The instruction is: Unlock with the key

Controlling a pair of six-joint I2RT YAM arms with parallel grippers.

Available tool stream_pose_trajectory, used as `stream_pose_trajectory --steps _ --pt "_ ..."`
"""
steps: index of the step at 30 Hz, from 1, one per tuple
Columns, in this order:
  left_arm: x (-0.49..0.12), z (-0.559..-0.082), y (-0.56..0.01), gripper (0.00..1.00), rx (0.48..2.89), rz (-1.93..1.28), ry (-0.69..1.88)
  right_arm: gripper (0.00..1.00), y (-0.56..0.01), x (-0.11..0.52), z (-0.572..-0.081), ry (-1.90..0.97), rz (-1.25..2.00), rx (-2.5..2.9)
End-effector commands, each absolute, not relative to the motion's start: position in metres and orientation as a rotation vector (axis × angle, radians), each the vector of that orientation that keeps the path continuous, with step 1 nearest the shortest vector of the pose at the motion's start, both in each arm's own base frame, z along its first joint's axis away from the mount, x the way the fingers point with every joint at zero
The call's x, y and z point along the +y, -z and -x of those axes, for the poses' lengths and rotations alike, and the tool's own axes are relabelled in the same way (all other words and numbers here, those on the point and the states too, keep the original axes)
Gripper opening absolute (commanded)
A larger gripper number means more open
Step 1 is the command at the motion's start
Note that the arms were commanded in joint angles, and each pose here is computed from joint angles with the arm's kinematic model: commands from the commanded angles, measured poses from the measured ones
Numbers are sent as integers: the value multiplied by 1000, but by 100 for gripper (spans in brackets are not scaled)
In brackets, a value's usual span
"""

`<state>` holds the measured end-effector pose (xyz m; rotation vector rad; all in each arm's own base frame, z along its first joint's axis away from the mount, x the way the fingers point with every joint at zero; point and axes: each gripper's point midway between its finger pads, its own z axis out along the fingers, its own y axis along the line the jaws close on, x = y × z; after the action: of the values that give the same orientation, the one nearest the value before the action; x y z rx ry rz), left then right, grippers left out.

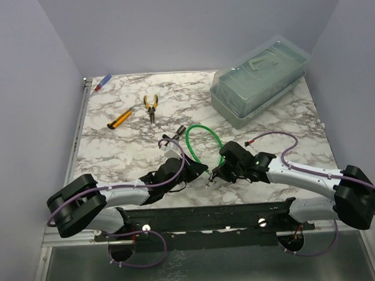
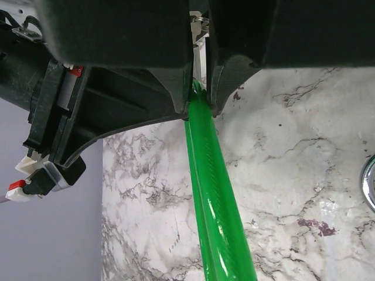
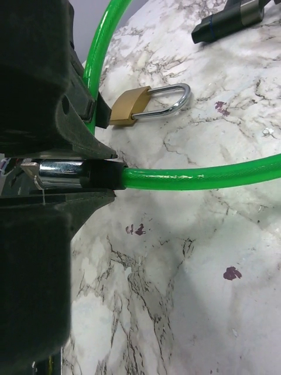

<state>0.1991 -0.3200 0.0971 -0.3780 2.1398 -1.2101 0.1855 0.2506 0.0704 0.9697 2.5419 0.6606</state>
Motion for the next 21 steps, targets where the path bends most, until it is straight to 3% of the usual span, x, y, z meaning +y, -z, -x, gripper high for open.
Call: stream_pose_trajectory --steps 1,9,21 --pt "-329 -205 -105 0 2113 334 1224 0 -81 255 -188 -737 -945 2500" --pt "-319 -205 -109 0 2089 402 1237 0 -69 246 -182 -706 -945 2510" --pt "-284 -217 -107 0 1974 782 1251 0 -46 252 -179 -713 -855 2557"
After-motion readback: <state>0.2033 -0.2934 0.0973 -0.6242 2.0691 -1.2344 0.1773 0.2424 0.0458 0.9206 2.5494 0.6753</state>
